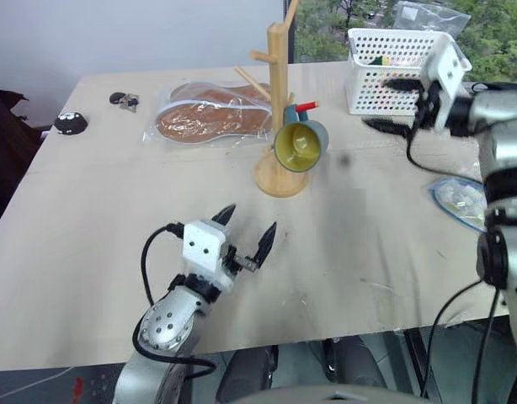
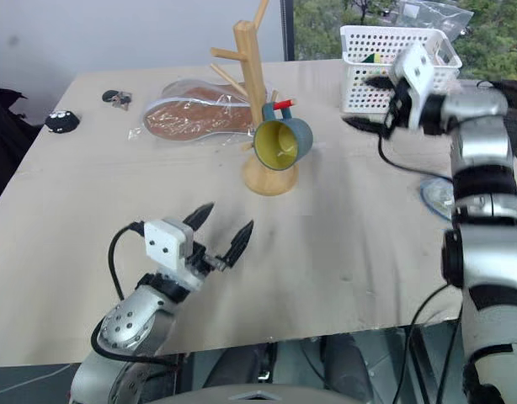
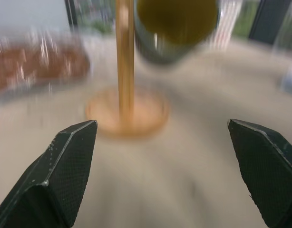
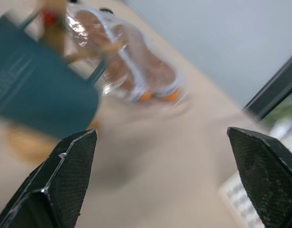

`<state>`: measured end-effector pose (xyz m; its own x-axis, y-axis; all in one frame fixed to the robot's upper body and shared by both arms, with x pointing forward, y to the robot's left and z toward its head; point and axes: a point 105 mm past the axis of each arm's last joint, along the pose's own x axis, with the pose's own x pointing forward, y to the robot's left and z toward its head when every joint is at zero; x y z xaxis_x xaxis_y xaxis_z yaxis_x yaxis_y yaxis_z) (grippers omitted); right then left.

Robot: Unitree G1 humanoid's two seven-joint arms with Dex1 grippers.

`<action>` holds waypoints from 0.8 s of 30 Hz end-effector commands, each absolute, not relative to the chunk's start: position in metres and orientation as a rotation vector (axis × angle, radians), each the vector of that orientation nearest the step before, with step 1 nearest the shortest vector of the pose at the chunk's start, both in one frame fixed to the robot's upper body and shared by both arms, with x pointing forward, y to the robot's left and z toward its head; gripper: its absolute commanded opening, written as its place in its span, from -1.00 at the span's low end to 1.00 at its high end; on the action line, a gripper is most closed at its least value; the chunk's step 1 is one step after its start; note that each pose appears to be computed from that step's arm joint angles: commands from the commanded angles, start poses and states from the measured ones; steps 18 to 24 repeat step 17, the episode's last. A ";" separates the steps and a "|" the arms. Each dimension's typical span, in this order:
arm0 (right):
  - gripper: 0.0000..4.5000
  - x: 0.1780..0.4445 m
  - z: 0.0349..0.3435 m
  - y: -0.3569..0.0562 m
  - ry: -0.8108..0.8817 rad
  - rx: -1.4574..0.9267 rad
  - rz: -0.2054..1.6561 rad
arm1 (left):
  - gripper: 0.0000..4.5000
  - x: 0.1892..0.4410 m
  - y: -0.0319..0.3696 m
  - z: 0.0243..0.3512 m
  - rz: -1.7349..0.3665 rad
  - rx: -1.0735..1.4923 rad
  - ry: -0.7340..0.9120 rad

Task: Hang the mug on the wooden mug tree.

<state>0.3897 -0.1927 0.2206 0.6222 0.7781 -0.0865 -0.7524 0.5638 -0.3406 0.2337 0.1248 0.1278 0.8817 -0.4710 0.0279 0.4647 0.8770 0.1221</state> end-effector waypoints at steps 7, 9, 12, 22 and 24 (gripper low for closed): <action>0.97 0.260 0.104 -0.189 0.057 -0.084 0.798 | 1.00 0.213 0.141 0.116 -0.570 0.072 0.042; 0.97 0.253 0.094 -0.193 0.064 -0.074 0.750 | 1.00 0.207 0.141 0.116 -0.576 0.063 0.055; 0.97 0.250 0.087 -0.196 0.067 -0.058 0.719 | 1.00 0.199 0.139 0.114 -0.588 0.046 0.083; 0.97 0.247 0.081 -0.194 0.094 -0.061 0.774 | 1.00 0.199 0.140 0.105 -0.570 0.080 0.113; 0.97 0.247 0.081 -0.194 0.094 -0.061 0.774 | 1.00 0.199 0.140 0.105 -0.570 0.080 0.113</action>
